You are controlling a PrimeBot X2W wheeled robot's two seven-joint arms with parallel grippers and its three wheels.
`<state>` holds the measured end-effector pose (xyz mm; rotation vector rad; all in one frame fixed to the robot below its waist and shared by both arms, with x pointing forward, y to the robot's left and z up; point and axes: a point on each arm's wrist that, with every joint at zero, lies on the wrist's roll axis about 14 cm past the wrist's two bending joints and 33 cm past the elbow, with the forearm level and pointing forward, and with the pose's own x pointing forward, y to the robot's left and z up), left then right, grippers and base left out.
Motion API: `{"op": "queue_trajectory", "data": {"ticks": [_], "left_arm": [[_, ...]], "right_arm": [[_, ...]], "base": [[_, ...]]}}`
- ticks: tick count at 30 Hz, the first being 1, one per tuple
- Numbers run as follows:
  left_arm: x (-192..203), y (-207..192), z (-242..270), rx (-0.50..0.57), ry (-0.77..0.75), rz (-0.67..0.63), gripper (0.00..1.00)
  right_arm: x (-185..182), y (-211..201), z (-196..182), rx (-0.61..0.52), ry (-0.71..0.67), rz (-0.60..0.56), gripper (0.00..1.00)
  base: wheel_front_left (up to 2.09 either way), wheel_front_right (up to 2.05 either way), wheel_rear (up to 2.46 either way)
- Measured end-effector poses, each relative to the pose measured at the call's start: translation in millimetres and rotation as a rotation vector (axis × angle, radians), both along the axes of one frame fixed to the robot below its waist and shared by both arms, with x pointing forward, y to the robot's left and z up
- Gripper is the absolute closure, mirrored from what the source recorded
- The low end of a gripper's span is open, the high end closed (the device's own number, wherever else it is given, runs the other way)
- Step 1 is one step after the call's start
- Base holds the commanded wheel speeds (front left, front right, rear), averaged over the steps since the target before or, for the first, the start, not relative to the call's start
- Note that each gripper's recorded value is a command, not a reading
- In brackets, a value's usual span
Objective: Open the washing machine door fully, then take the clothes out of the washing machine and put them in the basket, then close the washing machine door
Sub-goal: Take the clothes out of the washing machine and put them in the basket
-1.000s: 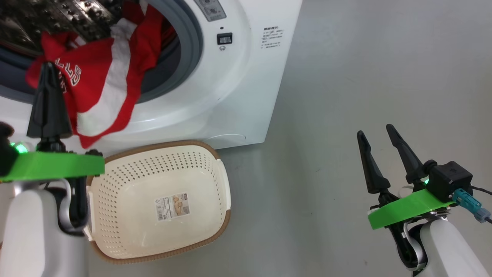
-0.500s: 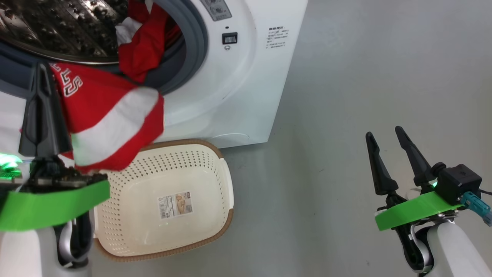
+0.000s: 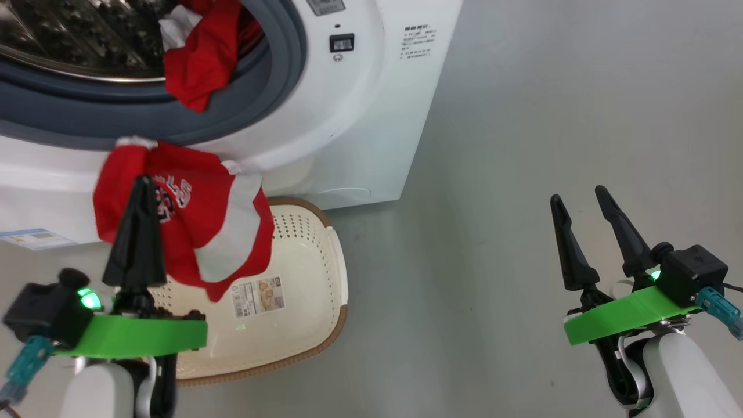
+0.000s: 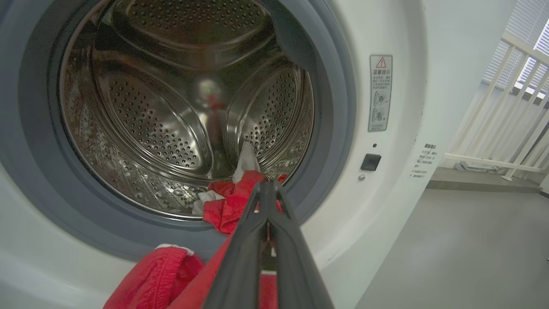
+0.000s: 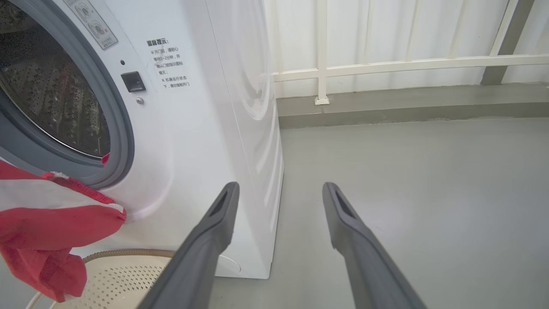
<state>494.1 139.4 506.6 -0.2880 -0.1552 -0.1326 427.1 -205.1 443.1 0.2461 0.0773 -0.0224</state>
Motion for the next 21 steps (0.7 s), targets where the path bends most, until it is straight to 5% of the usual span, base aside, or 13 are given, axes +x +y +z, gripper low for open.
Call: {"op": "queue_trajectory", "data": {"ticks": [21], "left_arm": [[-4, -19, -206, 0.152, 0.588, -0.127, 1.00]], "right_arm": [[29, -1, -33, 0.007, 0.052, -0.016, 0.00]], "base": [[0.00, 0.00, 0.00]]}}
